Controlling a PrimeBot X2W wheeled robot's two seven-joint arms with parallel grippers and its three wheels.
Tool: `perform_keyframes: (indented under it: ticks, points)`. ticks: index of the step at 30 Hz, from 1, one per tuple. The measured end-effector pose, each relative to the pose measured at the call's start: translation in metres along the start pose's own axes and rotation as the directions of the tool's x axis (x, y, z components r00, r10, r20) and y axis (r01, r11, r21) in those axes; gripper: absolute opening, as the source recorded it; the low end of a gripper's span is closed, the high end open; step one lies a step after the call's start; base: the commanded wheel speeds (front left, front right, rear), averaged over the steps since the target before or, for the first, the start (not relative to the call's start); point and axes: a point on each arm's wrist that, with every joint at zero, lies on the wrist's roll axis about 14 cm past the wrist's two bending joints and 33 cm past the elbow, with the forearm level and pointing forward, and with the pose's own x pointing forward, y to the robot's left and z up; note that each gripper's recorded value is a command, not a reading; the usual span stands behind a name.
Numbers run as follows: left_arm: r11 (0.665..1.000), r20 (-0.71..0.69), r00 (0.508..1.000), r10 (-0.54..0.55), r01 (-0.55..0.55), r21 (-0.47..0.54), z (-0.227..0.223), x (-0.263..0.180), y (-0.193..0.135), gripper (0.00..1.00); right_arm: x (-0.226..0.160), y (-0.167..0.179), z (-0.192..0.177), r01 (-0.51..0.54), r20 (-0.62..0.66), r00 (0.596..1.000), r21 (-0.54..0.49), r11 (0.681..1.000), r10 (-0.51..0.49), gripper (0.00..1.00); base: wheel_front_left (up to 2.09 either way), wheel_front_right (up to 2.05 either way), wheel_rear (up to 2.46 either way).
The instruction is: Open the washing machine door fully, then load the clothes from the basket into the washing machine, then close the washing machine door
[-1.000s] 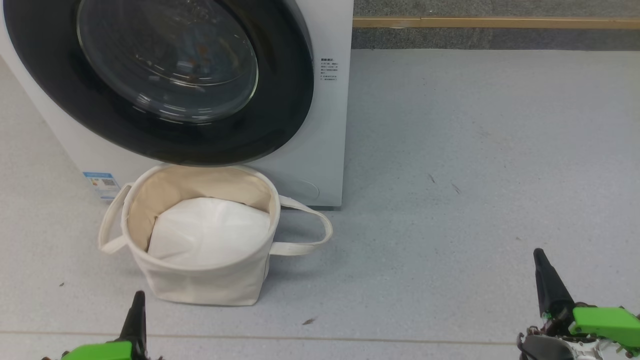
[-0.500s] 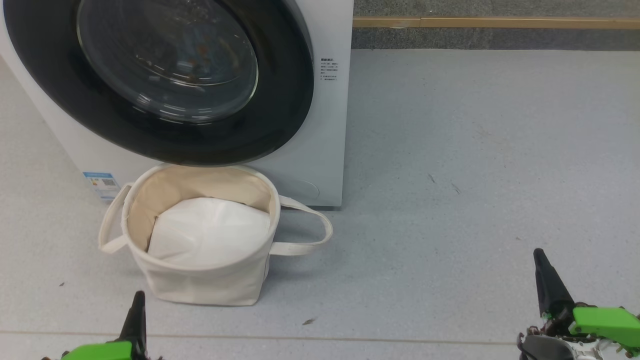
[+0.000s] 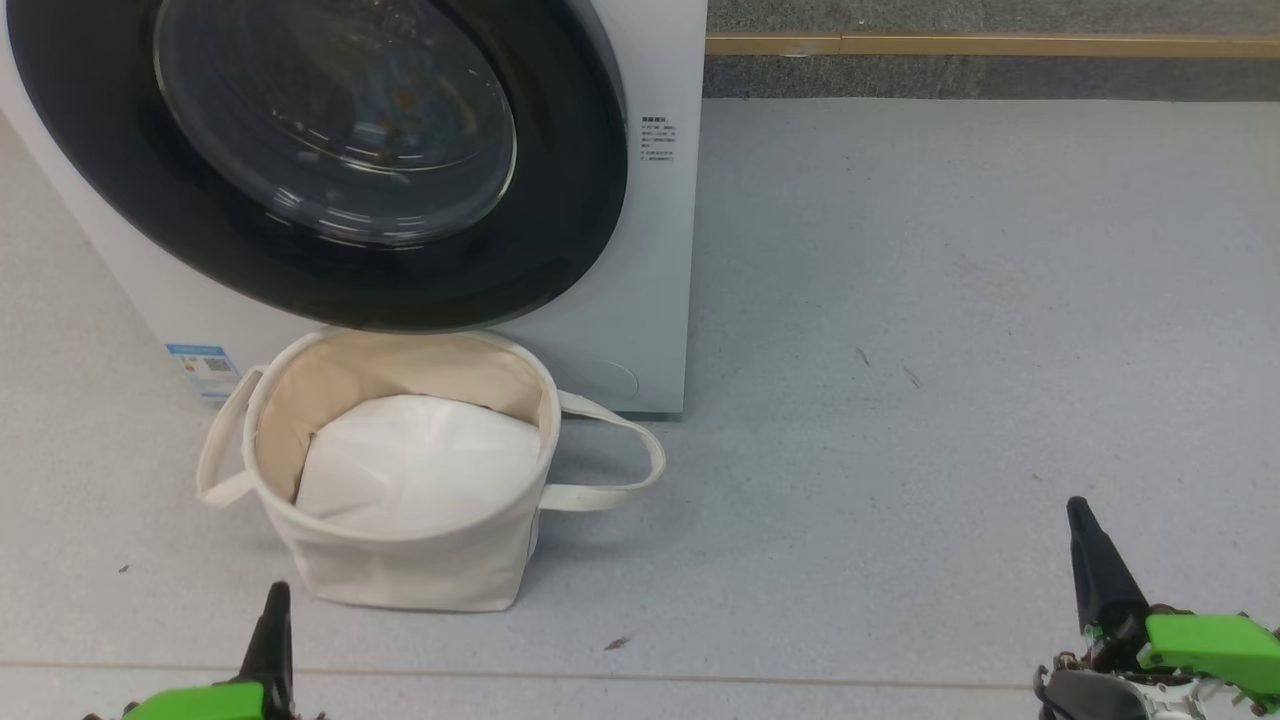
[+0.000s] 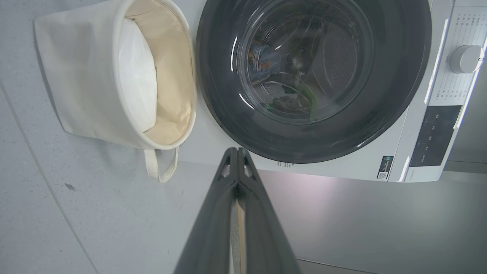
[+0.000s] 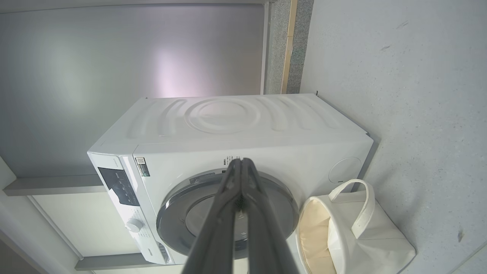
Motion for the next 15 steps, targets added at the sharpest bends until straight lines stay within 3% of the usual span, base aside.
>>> perform_keyframes:
  ticks: [15]
  points:
    - [1.0,0.0,1.0,0.0,0.0,0.0,0.0,0.0,0.0,0.0,0.0,0.0,0.0,0.0,0.0,1.0,0.0,1.0,0.0,0.0,0.0,0.0,0.0]
